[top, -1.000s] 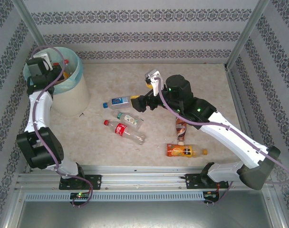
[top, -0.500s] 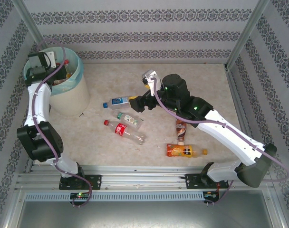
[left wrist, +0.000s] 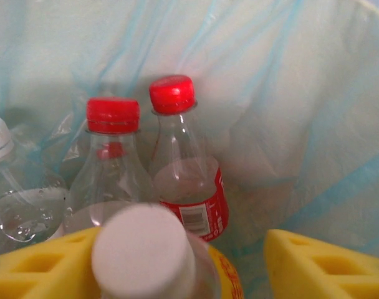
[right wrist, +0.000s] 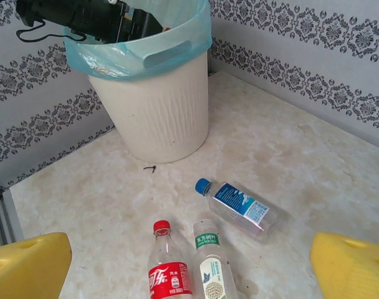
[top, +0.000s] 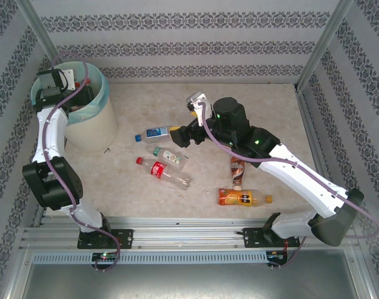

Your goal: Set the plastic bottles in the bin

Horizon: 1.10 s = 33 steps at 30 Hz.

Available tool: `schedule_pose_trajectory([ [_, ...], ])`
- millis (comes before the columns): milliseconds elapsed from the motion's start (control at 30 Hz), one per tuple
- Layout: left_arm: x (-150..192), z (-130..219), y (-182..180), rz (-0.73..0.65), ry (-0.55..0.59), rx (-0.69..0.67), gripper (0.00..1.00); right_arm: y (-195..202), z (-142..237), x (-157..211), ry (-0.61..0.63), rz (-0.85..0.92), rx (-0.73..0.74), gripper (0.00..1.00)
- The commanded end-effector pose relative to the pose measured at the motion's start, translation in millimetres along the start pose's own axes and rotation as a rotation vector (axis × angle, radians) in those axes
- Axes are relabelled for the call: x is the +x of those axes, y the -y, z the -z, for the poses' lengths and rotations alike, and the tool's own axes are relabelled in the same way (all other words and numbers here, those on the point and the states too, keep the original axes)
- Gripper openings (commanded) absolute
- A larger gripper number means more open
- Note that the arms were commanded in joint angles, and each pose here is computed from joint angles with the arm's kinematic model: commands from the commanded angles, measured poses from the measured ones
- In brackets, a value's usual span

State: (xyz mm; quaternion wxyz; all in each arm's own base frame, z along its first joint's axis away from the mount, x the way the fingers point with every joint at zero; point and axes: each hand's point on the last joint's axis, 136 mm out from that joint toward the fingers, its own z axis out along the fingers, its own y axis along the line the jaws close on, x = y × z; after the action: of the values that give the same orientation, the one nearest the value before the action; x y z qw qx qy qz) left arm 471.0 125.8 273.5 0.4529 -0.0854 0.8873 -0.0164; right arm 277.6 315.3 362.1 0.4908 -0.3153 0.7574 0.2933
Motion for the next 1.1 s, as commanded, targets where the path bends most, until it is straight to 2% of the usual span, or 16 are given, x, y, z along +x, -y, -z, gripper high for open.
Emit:
schedule_pose_trajectory([
  [0, -30, 33, 20, 0.029, 0.065, 0.057, 0.78, -2, 12, -11, 0.037, 0.023, 0.017, 0.98],
  [67, -58, 59, 26, 0.043, 0.152, 0.069, 0.82, -2, 13, -13, 0.042, 0.024, 0.020, 0.98],
  [167, -88, 96, 38, 0.049, 0.251, 0.100, 0.83, -1, 12, -13, 0.043, 0.022, 0.021, 0.98],
  [267, -104, 126, 46, 0.053, 0.318, 0.115, 0.82, -2, 10, -10, 0.036, 0.013, 0.016, 0.98],
  [333, -108, 138, 48, 0.058, 0.344, 0.118, 0.78, -3, 8, -10, 0.033, 0.009, 0.010, 0.98],
  [533, -99, 150, 53, 0.105, 0.336, 0.139, 0.55, -3, 6, -6, 0.021, 0.006, 0.011, 0.98],
  [667, -99, 168, 74, 0.130, 0.375, 0.231, 0.54, 1, 1, 2, -0.027, -0.001, 0.021, 0.98],
  [767, -93, 180, 107, 0.062, 0.369, 0.286, 0.54, -1, -8, 20, -0.102, 0.012, -0.003, 0.96],
  [900, -68, 193, 175, -0.127, 0.348, 0.382, 0.57, 11, -17, 55, -0.216, -0.034, 0.002, 0.87],
  [1000, -42, 199, 223, -0.229, 0.326, 0.514, 0.57, 22, -18, 88, -0.319, -0.109, 0.013, 0.81],
  [1067, -17, 202, 256, -0.316, 0.295, 0.615, 0.58, 33, -13, 116, -0.401, -0.165, 0.067, 0.83],
])
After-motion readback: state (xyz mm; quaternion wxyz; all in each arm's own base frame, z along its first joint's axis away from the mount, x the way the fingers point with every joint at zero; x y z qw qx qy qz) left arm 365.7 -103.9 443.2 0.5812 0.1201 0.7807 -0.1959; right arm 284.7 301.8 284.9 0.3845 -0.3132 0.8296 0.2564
